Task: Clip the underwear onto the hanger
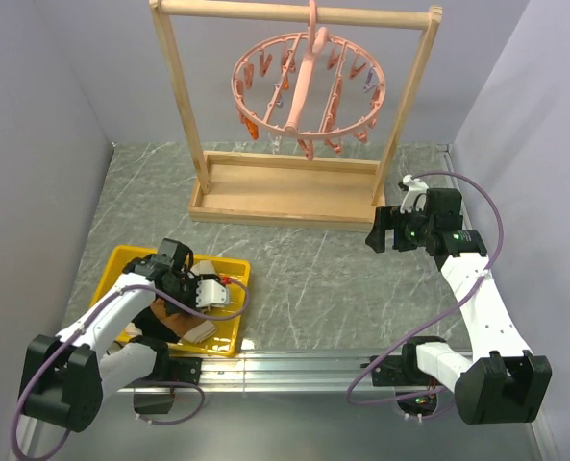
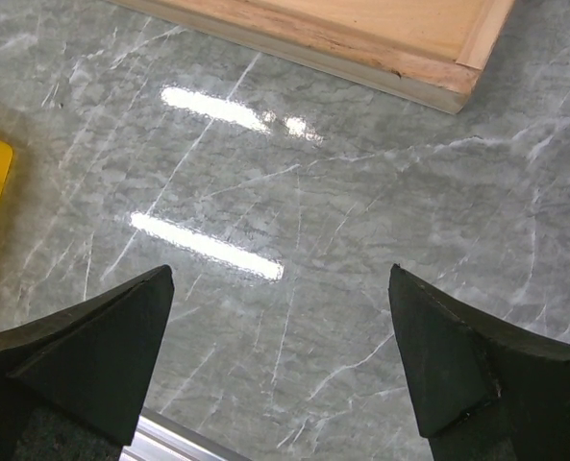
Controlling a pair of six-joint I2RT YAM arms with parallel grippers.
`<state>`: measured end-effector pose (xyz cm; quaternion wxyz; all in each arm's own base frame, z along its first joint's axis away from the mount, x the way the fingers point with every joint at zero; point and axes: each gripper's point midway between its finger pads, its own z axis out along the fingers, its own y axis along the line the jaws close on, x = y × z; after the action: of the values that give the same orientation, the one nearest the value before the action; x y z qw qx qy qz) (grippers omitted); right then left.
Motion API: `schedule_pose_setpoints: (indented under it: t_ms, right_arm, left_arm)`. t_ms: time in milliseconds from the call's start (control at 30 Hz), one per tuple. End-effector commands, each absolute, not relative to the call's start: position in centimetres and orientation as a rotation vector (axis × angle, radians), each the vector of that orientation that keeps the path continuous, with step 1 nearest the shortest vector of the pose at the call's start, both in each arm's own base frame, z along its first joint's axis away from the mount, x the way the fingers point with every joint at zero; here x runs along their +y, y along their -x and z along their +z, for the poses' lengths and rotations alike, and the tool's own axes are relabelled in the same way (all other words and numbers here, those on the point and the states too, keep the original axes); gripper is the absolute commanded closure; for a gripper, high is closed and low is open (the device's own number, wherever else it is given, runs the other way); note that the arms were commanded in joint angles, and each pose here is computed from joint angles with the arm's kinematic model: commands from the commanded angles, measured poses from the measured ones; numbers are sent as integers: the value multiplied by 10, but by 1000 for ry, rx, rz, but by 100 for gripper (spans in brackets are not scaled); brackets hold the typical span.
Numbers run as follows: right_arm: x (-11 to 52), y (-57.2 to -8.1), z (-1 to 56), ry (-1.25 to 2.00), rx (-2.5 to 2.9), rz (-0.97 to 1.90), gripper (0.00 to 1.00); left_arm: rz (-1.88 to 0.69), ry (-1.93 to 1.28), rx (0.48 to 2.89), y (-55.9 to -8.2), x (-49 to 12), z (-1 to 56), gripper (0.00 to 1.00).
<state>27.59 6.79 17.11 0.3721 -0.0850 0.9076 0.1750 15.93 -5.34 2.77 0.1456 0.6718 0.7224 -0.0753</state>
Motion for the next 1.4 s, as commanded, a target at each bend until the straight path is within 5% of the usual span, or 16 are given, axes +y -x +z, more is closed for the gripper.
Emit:
schedule_pose_setpoints:
  t_ms: [0, 300, 567, 733, 1100, 1367]
  right_arm:
    - [68, -283, 189, 252, 2278, 429, 0]
    - [68, -282, 185, 255, 2283, 428, 0]
    - [70, -283, 183, 255, 2286, 441, 0]
    - [71, -282, 183, 259, 2289, 449, 0]
    - [76, -284, 189, 258, 2281, 486, 0]
    - [77, -283, 196, 269, 2273, 495, 0]
  left_arm:
    - [-88, -2011, 2158, -155, -24, 2, 75]
    - [-22, -1941, 2392, -160, 51, -16, 96]
    - [-29, -1876, 2408, -175, 76, 3, 100]
    - [-262, -1761, 2312, -184, 41, 62, 100]
    - [-239, -1691, 1940, -196, -30, 179, 100]
    - [-478, -1487, 1734, -222, -126, 283, 100]
